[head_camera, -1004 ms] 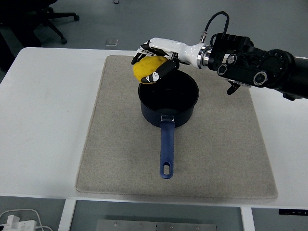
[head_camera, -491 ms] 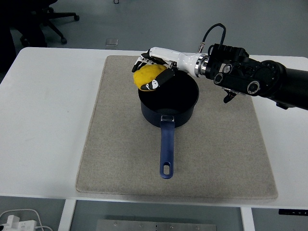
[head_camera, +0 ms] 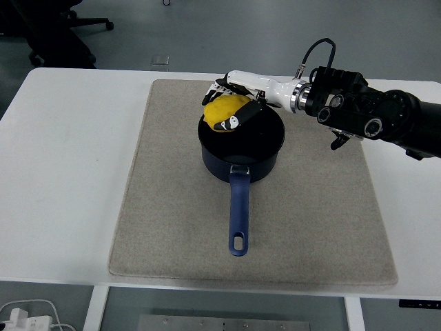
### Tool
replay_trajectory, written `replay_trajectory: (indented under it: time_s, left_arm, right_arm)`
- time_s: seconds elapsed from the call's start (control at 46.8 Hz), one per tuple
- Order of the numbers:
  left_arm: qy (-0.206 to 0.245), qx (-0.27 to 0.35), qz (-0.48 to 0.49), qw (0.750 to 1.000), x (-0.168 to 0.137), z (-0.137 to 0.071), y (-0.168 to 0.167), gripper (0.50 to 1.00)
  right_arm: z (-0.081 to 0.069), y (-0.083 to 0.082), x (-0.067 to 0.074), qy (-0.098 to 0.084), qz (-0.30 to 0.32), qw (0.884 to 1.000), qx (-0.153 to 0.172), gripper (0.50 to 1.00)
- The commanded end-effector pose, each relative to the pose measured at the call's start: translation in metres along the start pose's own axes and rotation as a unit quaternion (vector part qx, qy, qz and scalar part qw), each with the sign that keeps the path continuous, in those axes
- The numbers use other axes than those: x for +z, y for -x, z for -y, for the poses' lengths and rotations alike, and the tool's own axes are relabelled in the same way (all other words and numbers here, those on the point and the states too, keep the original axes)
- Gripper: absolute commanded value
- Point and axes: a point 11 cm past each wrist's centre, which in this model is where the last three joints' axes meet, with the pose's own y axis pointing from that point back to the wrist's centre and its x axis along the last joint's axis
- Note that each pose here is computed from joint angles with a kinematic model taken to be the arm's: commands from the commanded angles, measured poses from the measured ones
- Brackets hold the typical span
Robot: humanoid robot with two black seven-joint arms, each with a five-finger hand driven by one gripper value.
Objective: Put the potato in the blue pot
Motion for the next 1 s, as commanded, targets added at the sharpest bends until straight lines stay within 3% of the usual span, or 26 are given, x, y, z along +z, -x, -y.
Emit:
replay_trajectory:
  time_s: [0.0, 0.107, 0.385, 0.62, 0.705, 0.919, 0.983]
  left_arm:
    - [0.0, 0.0, 0.001, 1.0, 0.0, 0.0, 0.0, 0.996]
    - [0.0, 0.0, 0.001, 1.0, 0.0, 0.0, 0.0, 0.996]
    - [0.0, 0.0, 0.0, 1.0, 0.0, 0.0, 0.0, 0.996]
    - [0.0, 0.0, 0.001, 1.0, 0.0, 0.0, 0.0, 0.996]
    - [0.0, 0.0, 0.001, 1.0, 0.0, 0.0, 0.0, 0.996]
    - [0.0, 0.0, 0.001, 1.0, 0.0, 0.0, 0.0, 0.996]
    - [0.0, 0.0, 0.0, 1.0, 0.0, 0.0, 0.0, 0.996]
  right_arm:
    - [-0.004, -0.002, 0.005, 0.005, 0.005, 1.0, -0.001, 0.5]
    - [-0.007, -0.004, 0.008, 0.008, 0.011, 1.0, -0.007, 0.525]
    - [-0.011, -0.007, 0.011, 0.011, 0.014, 1.0, -0.005, 0.705]
    - [-0.01, -0.006, 0.01, 0.01, 0.015, 1.0, -0.005, 0.725]
    - [-0.011, -0.006, 0.011, 0.01, 0.016, 1.0, -0.004, 0.827]
    - [-0.013, -0.008, 0.012, 0.012, 0.016, 1.0, -0.003, 0.844]
    - [-0.014, -0.011, 0.013, 0.013, 0.016, 1.0, 0.0, 0.868]
